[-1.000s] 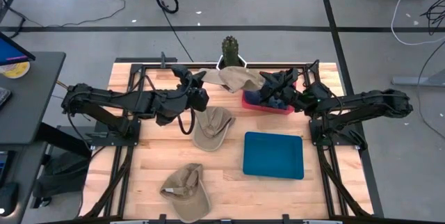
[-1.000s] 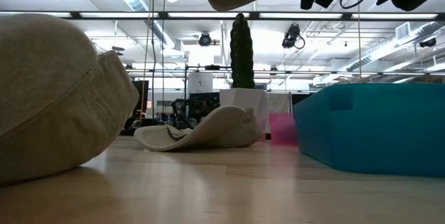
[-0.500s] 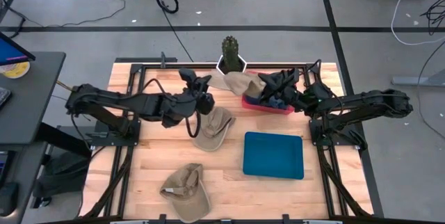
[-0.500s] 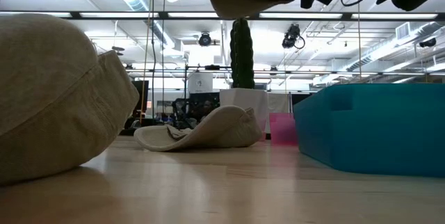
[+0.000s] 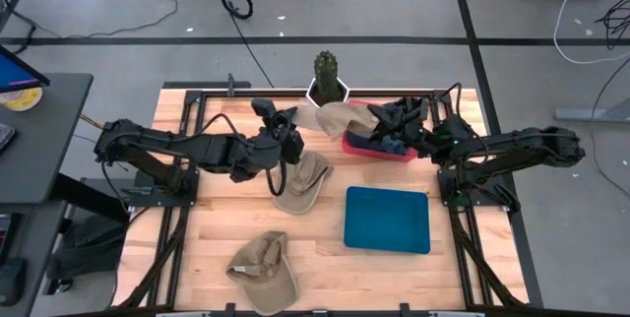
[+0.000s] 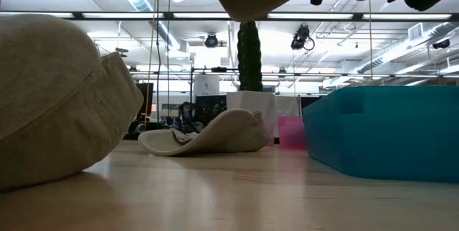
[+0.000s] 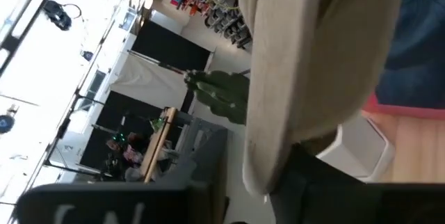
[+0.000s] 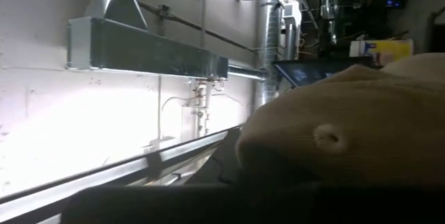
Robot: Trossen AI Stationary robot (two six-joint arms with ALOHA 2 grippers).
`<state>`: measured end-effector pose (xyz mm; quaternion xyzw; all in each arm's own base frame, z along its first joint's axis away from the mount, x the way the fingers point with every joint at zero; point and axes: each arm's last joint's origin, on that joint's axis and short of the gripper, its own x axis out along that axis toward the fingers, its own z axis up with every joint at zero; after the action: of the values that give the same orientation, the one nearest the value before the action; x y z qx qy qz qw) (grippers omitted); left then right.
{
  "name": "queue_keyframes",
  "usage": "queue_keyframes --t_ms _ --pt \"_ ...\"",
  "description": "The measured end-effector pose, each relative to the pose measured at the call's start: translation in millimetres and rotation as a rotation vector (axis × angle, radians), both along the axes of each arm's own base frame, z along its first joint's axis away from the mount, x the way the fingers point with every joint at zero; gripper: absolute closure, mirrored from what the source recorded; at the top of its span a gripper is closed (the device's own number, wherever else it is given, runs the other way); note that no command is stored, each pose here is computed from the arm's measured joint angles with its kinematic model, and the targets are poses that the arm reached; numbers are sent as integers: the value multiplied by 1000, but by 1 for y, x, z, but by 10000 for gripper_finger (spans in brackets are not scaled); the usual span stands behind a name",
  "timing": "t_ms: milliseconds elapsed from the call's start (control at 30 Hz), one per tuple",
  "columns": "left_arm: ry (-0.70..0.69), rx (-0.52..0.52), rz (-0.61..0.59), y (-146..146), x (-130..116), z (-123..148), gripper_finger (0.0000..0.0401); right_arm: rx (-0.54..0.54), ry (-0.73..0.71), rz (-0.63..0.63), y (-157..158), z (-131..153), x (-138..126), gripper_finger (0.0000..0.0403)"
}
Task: Pick & Place hat
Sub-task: Put the top brown cap into the blue bin
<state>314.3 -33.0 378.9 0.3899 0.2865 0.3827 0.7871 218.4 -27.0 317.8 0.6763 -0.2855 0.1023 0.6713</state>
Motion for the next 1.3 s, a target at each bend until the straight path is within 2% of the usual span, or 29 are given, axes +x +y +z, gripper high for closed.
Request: queue_keyframes --t_ms 267,433,800,1100,1300 --pt "-42 -130 -7 -16 -14 -13 261 -49 -52 -11 2 13 -14 401" --pt "-54 -204 20 -18 -30 -17 238 -103 -24 90 6 16 -22 402" --pt "-106 -271 88 -12 -51 -14 232 -198 269 434 18 4 -38 403" --pt "-147 -301 111 -7 -54 -13 232 -248 382 567 32 -2 -55 403" --pt "-198 -333 124 -8 -54 -13 232 -192 537 637 44 -15 -65 403"
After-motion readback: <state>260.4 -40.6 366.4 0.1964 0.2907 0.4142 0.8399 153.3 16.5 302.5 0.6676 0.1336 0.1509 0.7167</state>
